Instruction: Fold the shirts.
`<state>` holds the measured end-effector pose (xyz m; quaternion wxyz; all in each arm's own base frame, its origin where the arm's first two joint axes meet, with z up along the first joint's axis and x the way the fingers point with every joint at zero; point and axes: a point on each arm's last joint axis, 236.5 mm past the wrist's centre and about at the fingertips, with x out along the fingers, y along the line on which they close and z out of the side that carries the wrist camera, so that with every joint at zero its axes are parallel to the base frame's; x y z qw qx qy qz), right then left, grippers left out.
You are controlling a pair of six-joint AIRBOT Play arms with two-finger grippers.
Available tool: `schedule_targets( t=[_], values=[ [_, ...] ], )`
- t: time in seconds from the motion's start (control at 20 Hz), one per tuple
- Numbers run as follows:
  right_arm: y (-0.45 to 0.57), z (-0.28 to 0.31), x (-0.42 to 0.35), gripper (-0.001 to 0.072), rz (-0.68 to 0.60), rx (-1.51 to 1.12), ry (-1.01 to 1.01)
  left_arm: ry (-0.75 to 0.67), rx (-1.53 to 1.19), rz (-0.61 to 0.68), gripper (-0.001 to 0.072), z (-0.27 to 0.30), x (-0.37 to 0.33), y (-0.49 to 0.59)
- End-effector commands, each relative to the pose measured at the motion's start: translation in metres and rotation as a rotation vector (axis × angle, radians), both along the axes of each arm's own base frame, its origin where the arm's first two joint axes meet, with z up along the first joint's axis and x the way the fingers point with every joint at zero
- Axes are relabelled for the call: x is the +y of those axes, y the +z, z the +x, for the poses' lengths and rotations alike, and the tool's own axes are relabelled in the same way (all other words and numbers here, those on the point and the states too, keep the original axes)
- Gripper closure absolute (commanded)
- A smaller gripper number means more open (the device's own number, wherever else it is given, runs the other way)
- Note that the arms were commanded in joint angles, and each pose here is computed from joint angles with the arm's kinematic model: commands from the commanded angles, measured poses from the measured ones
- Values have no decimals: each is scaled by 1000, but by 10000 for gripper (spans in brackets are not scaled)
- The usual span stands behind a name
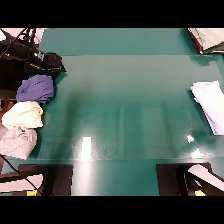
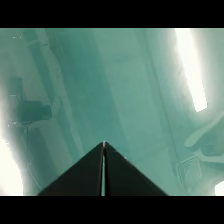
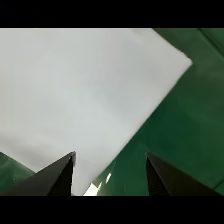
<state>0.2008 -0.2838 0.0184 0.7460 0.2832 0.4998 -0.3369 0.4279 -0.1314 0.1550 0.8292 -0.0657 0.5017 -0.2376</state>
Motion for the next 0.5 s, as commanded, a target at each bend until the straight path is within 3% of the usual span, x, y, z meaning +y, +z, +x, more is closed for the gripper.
schedule_targets(
  t=[0.0, 0.3, 0.45],
  values=[
    [31, 26, 13, 210, 25, -53, 16, 0, -1, 1, 687, 0, 0, 0],
    [62, 130, 208, 211, 307, -165, 537, 3, -6, -2, 687, 1, 0, 1],
    [64, 140, 311, 216, 339, -134, 833, 4, -8, -2, 686, 2, 0, 1]
  ],
)
